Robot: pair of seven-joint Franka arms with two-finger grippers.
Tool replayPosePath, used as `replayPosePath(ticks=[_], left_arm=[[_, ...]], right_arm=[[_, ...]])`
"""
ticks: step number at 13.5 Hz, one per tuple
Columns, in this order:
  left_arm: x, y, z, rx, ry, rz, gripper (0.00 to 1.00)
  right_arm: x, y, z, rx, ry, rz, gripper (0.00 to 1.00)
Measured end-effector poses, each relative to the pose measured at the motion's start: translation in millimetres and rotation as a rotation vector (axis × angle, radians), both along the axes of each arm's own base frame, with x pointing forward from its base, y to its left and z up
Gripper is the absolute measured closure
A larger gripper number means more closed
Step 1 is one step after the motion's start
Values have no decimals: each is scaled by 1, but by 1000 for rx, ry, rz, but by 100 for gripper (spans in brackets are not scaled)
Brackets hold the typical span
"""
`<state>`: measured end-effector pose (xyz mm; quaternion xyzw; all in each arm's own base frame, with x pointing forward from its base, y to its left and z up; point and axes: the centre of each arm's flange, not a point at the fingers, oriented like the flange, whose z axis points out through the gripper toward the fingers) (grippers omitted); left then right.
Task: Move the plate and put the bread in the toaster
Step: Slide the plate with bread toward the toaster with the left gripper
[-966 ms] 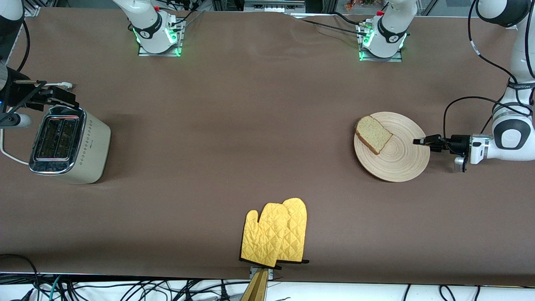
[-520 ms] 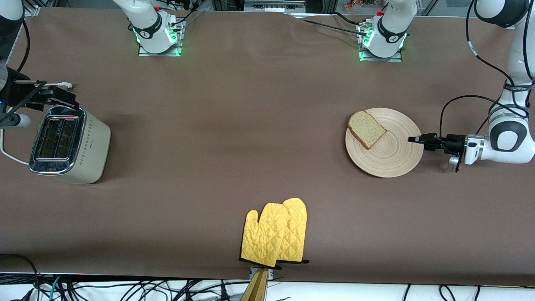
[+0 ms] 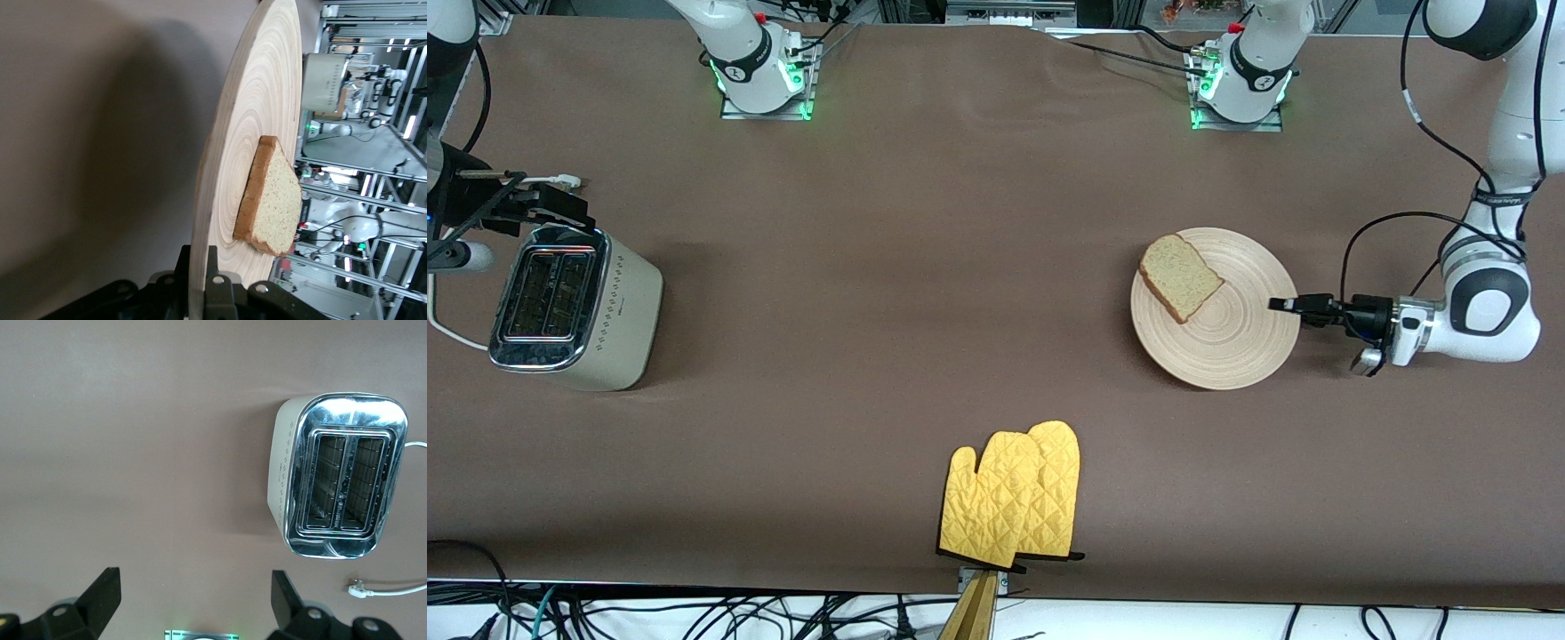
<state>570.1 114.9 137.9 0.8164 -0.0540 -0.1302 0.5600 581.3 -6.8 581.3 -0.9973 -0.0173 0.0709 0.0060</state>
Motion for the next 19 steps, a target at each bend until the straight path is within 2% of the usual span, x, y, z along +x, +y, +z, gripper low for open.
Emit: replayPosePath(ticks=[4,8,11,14,16,19], left_arm=[[27,-113,11,-86,25,-14,91],[36,-246,17,-47,41,-23,91],[19,-333,14,-12,57,-12,91],[-8,-412,5,40,38,46,91],[-23,-444,-4,74,43,81,91],[-31,-454,-16,82,69,95,91]], right_arm=[[0,0,-1,0,1,0,0],[1,0,-2,0,3,-1,0],[1,-1,-2,1,3,-1,0],[1,-1,-3,1,3,-2,0],[1,-1,-3,1,3,-2,0],[1,-1,-3,1,3,-2,0]])
